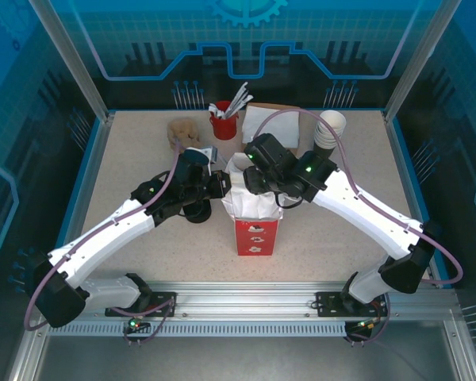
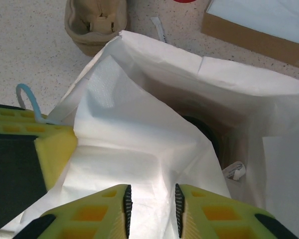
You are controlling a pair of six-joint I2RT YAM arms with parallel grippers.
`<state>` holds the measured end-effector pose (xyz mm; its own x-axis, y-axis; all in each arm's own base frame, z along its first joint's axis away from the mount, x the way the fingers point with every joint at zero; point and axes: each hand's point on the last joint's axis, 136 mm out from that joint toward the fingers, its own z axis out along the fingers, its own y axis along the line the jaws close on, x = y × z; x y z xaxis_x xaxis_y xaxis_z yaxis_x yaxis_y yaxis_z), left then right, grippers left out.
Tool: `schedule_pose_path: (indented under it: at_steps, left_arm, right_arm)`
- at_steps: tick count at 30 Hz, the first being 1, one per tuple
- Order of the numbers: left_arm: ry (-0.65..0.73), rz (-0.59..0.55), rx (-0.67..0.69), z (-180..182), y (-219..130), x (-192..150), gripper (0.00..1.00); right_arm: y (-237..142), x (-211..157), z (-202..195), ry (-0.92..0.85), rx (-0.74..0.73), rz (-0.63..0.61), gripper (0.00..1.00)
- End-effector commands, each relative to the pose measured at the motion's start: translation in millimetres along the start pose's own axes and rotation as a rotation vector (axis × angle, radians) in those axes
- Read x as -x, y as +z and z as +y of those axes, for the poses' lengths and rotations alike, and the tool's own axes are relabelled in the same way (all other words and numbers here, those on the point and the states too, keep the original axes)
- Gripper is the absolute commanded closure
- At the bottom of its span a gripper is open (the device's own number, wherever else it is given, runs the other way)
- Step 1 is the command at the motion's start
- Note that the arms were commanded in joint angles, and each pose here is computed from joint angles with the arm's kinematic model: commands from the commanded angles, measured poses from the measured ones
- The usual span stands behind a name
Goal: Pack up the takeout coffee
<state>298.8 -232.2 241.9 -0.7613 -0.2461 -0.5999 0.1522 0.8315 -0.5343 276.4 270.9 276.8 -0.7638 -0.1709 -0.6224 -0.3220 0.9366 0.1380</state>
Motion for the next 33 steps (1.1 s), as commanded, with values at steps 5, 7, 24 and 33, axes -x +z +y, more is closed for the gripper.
schedule_pose_path:
  at_steps: [5, 7, 24, 33]
  left_arm:
    - [-0.016, 0.026, -0.008, 2, 6, -4, 0.87]
    - [-0.017, 0.026, -0.009, 1, 6, -4, 0.87]
    - [-0.019, 0.021, -0.008, 3, 4, -4, 0.87]
    - [-0.011, 0.005, -0.022, -7, -6, 8, 0.59]
  right_arm:
    - [21, 3, 11, 0.003, 0.089, 0.028, 0.76]
    - [34, 0, 8, 0.007, 0.070, 0.048, 0.78]
    - [60, -14, -13, 0.022, -0.022, 0.129, 0.81]
    - [4, 24, -1, 0.003, 0.075, 0.016, 0.76]
